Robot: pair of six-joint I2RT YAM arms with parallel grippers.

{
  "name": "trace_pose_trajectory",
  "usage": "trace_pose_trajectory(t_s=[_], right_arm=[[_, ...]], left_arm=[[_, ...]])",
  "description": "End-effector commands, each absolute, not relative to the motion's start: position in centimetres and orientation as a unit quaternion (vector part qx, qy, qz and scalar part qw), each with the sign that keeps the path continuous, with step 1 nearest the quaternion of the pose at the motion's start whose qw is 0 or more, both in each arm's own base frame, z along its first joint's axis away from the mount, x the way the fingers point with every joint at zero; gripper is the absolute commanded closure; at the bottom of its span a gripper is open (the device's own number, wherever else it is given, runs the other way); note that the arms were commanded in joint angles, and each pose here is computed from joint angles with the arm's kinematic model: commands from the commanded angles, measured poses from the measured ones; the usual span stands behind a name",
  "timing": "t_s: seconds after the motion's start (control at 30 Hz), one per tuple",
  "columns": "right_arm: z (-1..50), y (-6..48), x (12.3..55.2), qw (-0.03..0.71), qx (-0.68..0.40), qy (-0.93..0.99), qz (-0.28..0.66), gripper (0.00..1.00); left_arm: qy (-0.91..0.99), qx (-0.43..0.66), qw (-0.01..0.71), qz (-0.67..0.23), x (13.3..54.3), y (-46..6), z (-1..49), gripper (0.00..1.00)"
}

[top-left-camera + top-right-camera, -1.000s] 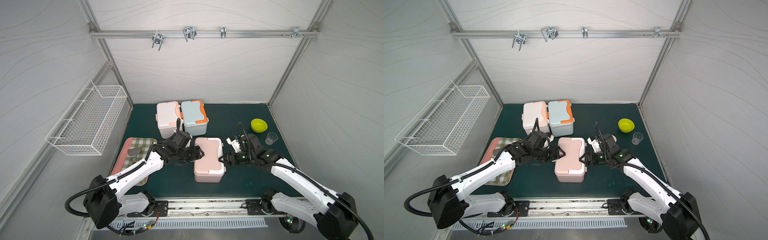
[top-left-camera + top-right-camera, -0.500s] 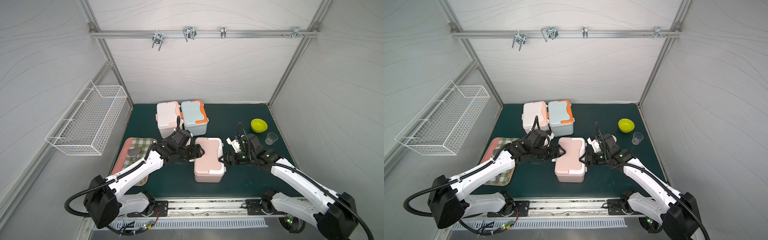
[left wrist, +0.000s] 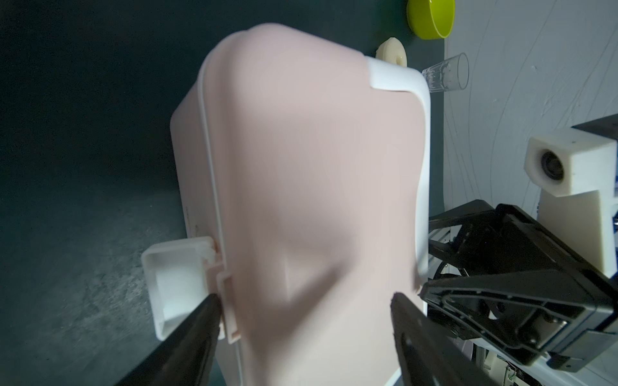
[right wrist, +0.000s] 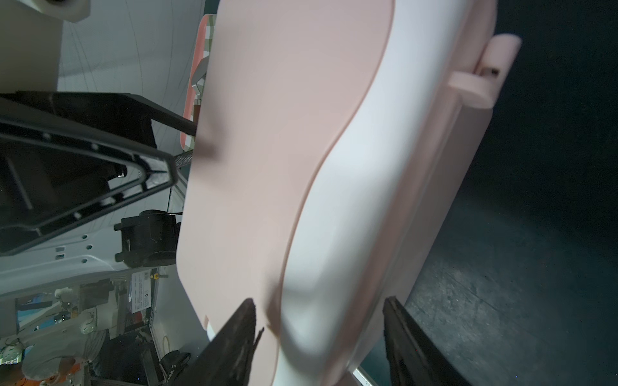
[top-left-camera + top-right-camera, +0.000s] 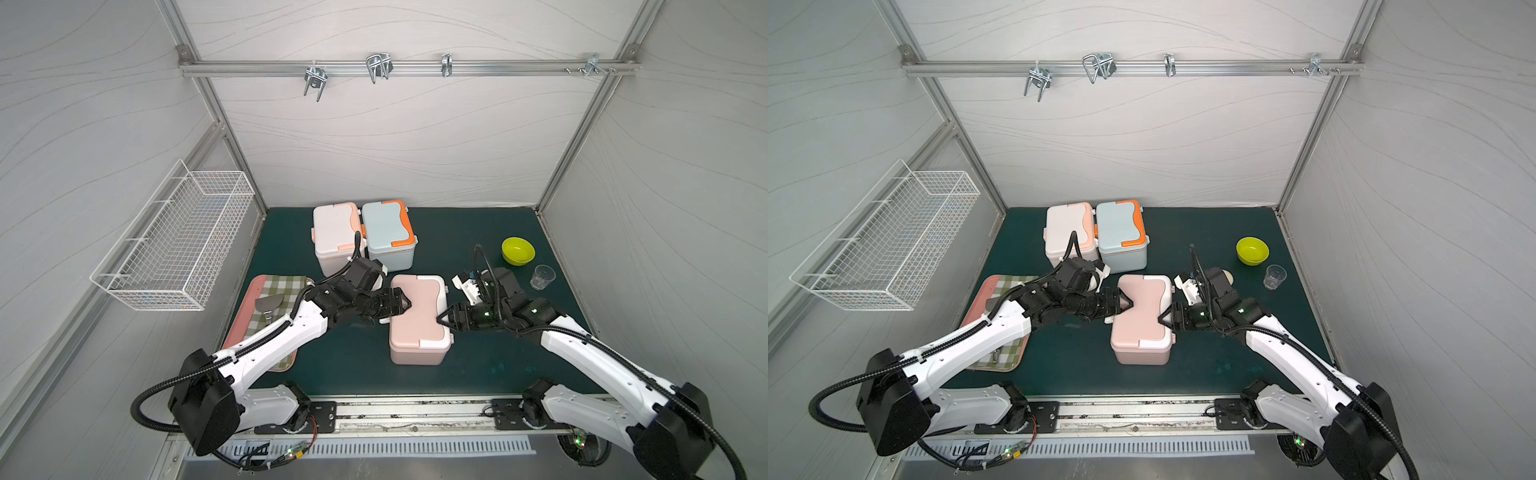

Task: Open first aid kits and take out gauze
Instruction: Open the lid of the first aid kit.

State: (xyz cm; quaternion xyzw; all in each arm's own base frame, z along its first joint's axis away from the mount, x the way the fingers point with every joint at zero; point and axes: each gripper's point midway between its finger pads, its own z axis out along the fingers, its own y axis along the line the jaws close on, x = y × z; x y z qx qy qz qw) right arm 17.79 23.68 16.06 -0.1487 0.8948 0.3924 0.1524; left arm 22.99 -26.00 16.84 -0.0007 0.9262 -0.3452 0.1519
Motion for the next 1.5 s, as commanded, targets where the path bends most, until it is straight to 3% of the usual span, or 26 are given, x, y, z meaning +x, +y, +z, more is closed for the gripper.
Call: trace_pose_trajectory(t_s=[0.0, 0.87, 0.97, 1.1, 1.2, 1.47], right_arm=[[16.6, 24.1, 18.1, 0.157, -0.156, 0.888, 0.403, 0.39], [17.7, 28.4, 17.4, 0.109, -0.177, 0.86, 0.467, 0.34], [18.0, 28.3, 17.4, 0.112, -0.179, 0.861, 0.462, 0.3], [18.3, 26.9, 18.2, 0.141, -0.164, 0.876, 0.43, 0.15], [18.6, 26.0, 18.9, 0.16, -0.143, 0.881, 0.422, 0.09], [20.1, 25.4, 18.4, 0.184, -0.134, 0.868, 0.441, 0.07]], left_arm=[[0.907, 0.01, 0.174, -0.383, 23.6, -27.1, 19.4, 0.2], [0.847, -0.027, 0.158, -0.506, 22.9, -27.5, 21.7, 0.18], [0.84, -0.03, 0.161, -0.518, 22.8, -27.4, 22.1, 0.17], [0.833, -0.028, 0.16, -0.529, 22.9, -27.7, 22.7, 0.17], [0.828, -0.021, 0.16, -0.536, 22.8, -27.9, 23.4, 0.17], [0.82, -0.013, 0.159, -0.55, 22.6, -28.2, 25.0, 0.17]])
